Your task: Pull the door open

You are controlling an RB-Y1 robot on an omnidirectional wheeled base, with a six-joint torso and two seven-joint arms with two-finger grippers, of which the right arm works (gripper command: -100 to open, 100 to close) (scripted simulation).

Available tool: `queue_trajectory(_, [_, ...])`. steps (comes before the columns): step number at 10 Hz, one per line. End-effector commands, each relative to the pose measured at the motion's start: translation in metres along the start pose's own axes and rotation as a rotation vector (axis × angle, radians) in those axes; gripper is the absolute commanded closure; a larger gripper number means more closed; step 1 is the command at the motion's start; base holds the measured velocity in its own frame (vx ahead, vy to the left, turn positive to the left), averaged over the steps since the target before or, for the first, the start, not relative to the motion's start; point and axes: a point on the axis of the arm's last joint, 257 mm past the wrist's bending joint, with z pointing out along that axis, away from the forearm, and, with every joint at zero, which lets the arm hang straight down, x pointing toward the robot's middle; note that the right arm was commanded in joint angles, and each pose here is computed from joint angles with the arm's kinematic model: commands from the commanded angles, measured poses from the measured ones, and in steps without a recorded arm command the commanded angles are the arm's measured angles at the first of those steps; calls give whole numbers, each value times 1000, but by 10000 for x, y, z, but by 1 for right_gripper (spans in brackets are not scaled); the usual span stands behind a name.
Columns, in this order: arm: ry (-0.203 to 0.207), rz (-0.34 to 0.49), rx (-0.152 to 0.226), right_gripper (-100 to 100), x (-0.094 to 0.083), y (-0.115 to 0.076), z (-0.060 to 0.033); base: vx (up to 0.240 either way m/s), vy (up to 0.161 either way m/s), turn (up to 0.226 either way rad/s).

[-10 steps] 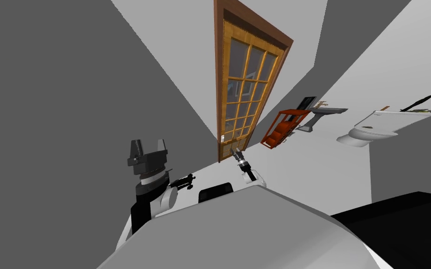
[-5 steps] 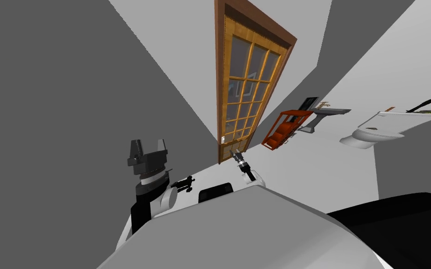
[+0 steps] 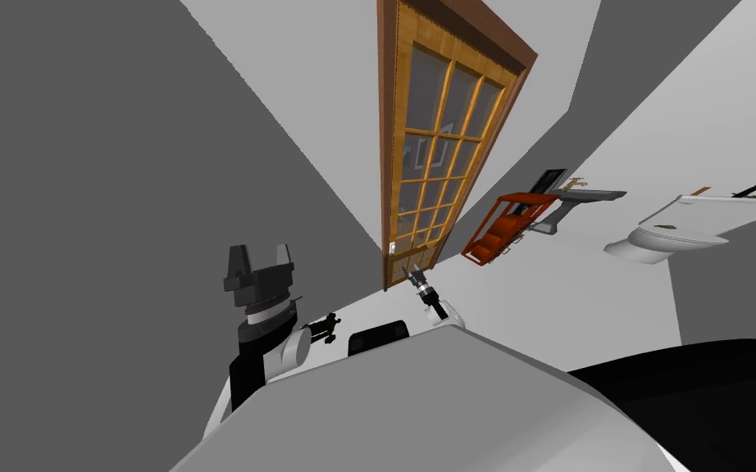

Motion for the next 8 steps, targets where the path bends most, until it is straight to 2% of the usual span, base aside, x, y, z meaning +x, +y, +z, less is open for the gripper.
queue_trajectory(1, [17,-29,-2,-100,86,-11,-20,99,-27,10])
queue_trajectory(8, [87,-132,-16,-100,421,-51,-123,92,-26,9])
